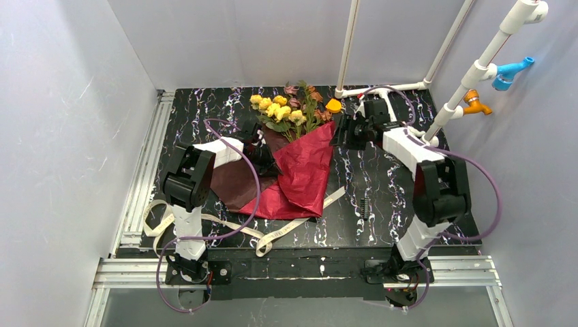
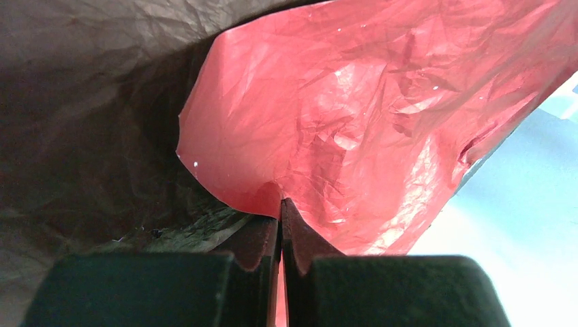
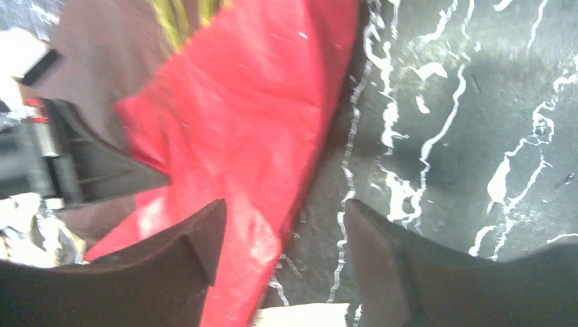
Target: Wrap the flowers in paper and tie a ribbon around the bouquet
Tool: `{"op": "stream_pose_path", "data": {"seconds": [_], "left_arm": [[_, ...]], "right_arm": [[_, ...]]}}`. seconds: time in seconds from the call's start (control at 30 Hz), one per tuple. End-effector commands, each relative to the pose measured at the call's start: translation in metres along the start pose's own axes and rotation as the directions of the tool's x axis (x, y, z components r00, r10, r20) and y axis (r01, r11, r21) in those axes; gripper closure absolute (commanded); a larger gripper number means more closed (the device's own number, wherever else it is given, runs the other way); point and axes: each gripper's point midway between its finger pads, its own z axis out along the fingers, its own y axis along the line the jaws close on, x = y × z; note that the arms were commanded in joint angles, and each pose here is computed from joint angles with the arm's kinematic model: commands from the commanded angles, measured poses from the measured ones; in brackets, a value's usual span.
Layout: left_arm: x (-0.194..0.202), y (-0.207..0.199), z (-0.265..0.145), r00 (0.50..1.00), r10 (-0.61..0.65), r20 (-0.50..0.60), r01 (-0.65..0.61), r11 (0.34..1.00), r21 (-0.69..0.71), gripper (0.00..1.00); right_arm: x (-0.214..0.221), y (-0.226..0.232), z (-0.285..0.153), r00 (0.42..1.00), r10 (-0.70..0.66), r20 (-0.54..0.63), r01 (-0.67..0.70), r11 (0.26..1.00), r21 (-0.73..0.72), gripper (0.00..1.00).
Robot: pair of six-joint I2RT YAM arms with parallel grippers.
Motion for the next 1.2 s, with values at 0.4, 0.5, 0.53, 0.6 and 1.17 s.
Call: {"op": "stream_pose_path", "data": {"seconds": [0.4, 0.5, 0.53, 0.6, 1.17], "left_arm": [[0.019, 0.023, -0.002, 0.999, 0.029, -0.033, -0.033, 0.990, -0.141, 1.00], [0.022, 0.026, -0.001, 0.998, 0.037, -0.045, -0.044, 0.987, -0.154, 1.00], [0.022, 0.026, -0.001, 0.998, 0.038, -0.047, -0.045, 0.986, -0.158, 1.00], [0.023, 0.028, -0.001, 0.998, 0.042, -0.052, -0.050, 0.985, -0.165, 1.00], [0.021, 0.030, 0.002, 0.996, 0.054, -0.070, -0.066, 0.981, -0.182, 1.00]], "right_arm": [[-0.043, 0.053, 0.032, 0.993, 0.031, 0.112, 0.010, 0.937, -0.349, 0.80], [-0.056, 0.043, 0.050, 0.992, 0.051, 0.116, -0.007, 0.937, -0.350, 0.83], [-0.060, 0.037, 0.056, 0.991, 0.064, 0.118, -0.019, 0.939, -0.342, 0.83], [-0.064, 0.020, 0.069, 0.990, 0.091, 0.111, -0.052, 0.948, -0.313, 0.85], [-0.059, -0.021, 0.093, 0.992, 0.087, 0.093, -0.050, 0.939, -0.341, 0.87]]}}
